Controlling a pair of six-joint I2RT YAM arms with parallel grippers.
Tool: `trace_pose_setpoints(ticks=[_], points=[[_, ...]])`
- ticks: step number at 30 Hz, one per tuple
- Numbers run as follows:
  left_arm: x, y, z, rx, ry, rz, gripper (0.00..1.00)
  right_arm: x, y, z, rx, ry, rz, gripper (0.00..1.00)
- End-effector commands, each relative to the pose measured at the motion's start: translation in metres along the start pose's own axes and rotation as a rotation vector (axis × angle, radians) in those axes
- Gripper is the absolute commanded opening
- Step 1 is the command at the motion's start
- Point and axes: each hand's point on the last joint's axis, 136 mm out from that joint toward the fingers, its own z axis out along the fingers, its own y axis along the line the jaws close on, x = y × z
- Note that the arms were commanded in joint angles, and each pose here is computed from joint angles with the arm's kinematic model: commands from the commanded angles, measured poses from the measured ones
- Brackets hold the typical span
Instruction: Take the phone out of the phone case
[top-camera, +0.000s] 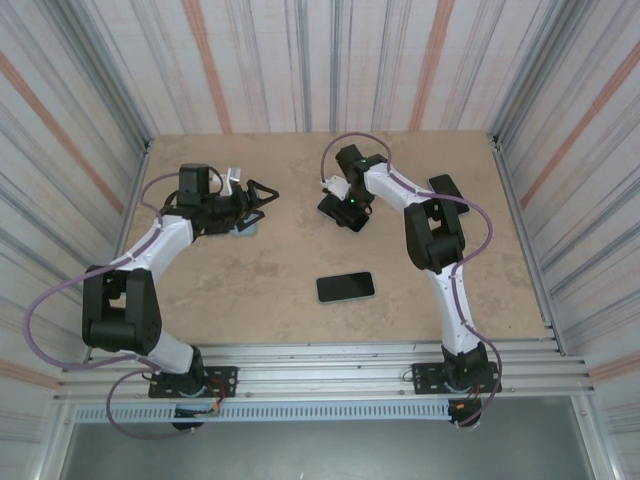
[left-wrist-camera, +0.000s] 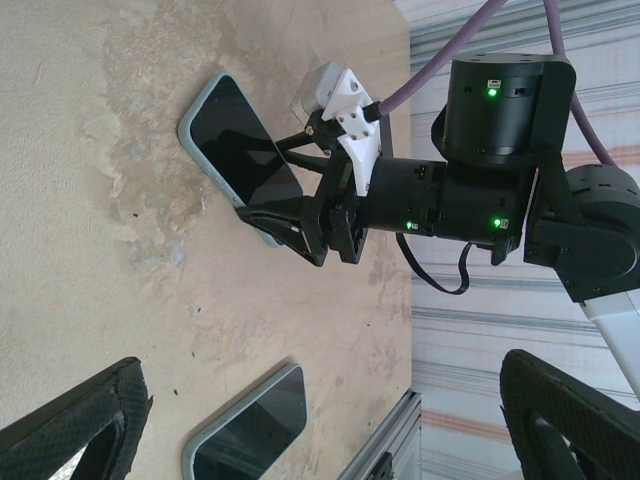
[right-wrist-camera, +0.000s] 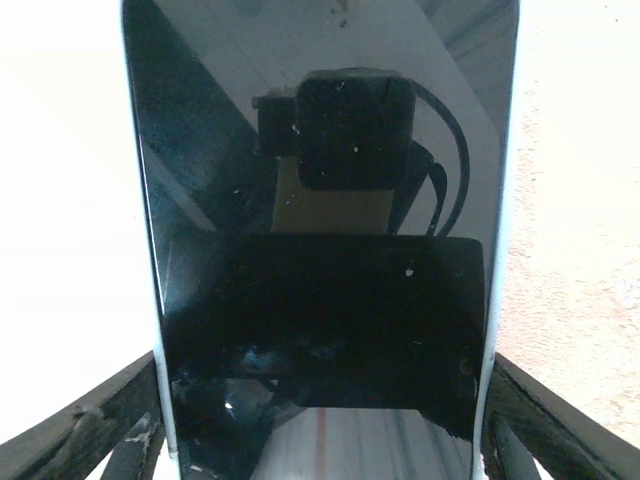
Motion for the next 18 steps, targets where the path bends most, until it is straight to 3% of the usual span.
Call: trace_pose_setpoints(ticks=[1,7,18], points=[[0.000,-0.009,0.001,0.021,0.016,0.026,0.94,0.017,0.005,0.030,-0.024,0.071,0.024,0.64],[-0.001,-0.011,0.002,0.023,0.014,0.032,0.94,0.004,-0.001,0.001,-0.027,-0.010,0.068,0.55],[0.001,-0.021,0.020,-0.004,0.009,0.078,0.93,-0.009,-0.009,-0.056,-0.071,-0.220,0.177,0.48]])
